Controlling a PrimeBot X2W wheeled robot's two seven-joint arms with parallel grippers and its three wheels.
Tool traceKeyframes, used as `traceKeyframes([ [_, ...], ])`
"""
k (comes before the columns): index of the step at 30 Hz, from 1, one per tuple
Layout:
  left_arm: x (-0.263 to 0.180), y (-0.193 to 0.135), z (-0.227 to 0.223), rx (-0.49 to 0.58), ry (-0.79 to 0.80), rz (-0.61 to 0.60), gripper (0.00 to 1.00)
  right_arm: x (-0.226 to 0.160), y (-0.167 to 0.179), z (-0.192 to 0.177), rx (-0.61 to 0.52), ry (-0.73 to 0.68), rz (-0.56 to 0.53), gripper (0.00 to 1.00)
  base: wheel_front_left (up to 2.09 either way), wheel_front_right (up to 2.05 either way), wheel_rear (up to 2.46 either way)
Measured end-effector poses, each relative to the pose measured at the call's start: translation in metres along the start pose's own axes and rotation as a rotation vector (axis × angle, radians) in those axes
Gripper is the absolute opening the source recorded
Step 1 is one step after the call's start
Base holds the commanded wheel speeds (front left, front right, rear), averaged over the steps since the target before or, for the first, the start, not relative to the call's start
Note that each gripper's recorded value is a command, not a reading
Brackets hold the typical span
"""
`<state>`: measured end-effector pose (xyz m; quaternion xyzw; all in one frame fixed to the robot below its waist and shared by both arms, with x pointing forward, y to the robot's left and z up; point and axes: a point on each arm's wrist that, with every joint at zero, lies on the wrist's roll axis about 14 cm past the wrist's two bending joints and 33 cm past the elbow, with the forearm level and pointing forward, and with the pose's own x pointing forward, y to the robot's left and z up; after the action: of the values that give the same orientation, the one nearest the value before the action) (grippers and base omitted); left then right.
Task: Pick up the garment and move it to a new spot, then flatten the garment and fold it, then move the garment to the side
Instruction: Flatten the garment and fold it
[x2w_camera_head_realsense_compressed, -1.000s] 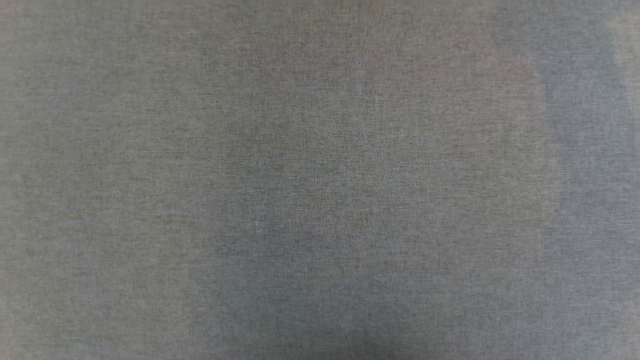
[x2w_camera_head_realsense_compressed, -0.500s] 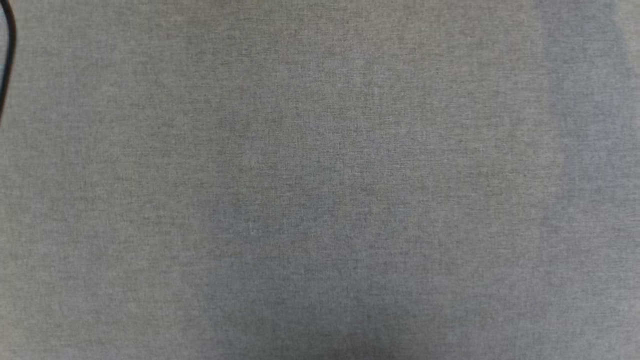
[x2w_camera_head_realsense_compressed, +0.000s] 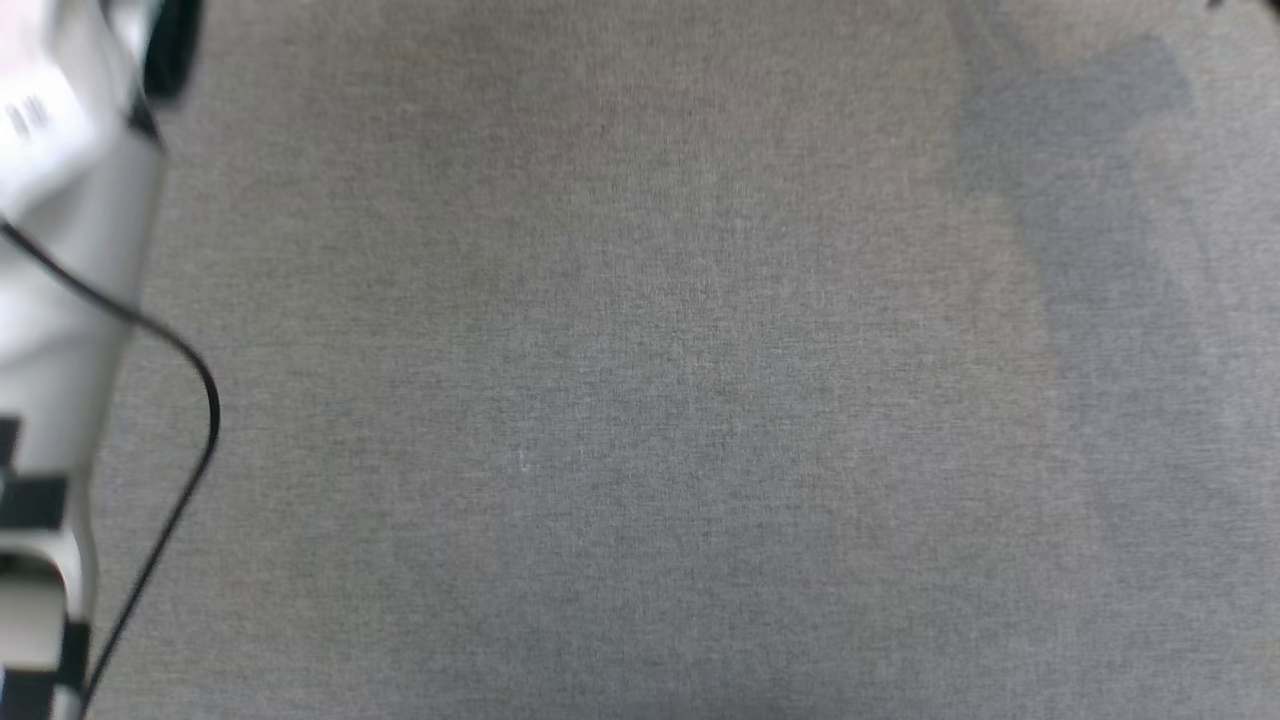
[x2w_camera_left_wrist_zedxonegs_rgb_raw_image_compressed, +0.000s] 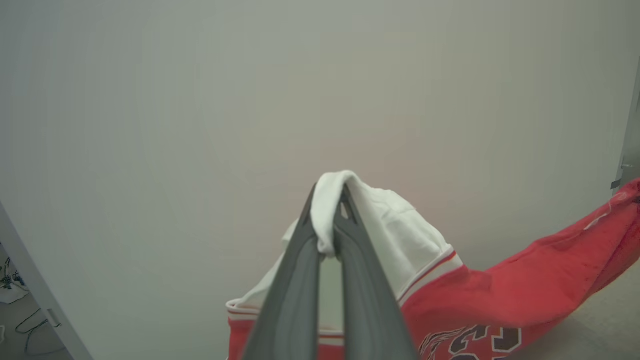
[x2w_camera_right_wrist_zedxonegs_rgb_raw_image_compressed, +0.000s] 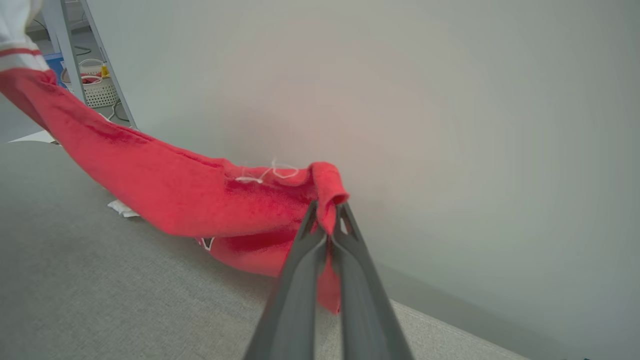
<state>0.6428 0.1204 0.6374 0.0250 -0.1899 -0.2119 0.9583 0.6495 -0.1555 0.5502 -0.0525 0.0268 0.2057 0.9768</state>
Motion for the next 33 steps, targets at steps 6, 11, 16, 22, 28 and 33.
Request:
traceKeyframes([
  [6,-0.074,-0.014,-0.024,-0.016,0.122,0.029,0.0,-0.053,0.025,-0.039,0.045,0.114,0.056,0.0,0.0,0.0,0.0],
  [11,-0.137,-0.036,-0.04,-0.056,0.239,0.041,0.0,-0.099,0.039,-0.068,0.067,0.206,0.08,0.0,0.0,0.0,0.0],
  [16,-0.205,-0.065,-0.054,-0.147,0.376,0.064,0.0,-0.146,0.064,-0.095,0.116,0.293,0.124,0.0,0.0,0.0,0.0],
  [22,-0.273,-0.085,-0.061,-0.231,0.506,0.115,0.0,-0.202,0.079,-0.118,0.154,0.38,0.141,0.0,0.0,0.0,0.0],
  [28,-0.325,-0.11,-0.062,-0.338,0.624,0.133,0.0,-0.246,0.085,-0.132,0.191,0.436,0.125,0.0,0.0,0.0,0.0],
  [33,-0.364,-0.134,-0.06,-0.432,0.726,0.132,0.0,-0.275,0.094,-0.139,0.233,0.471,0.12,0.0,0.0,0.0,0.0],
])
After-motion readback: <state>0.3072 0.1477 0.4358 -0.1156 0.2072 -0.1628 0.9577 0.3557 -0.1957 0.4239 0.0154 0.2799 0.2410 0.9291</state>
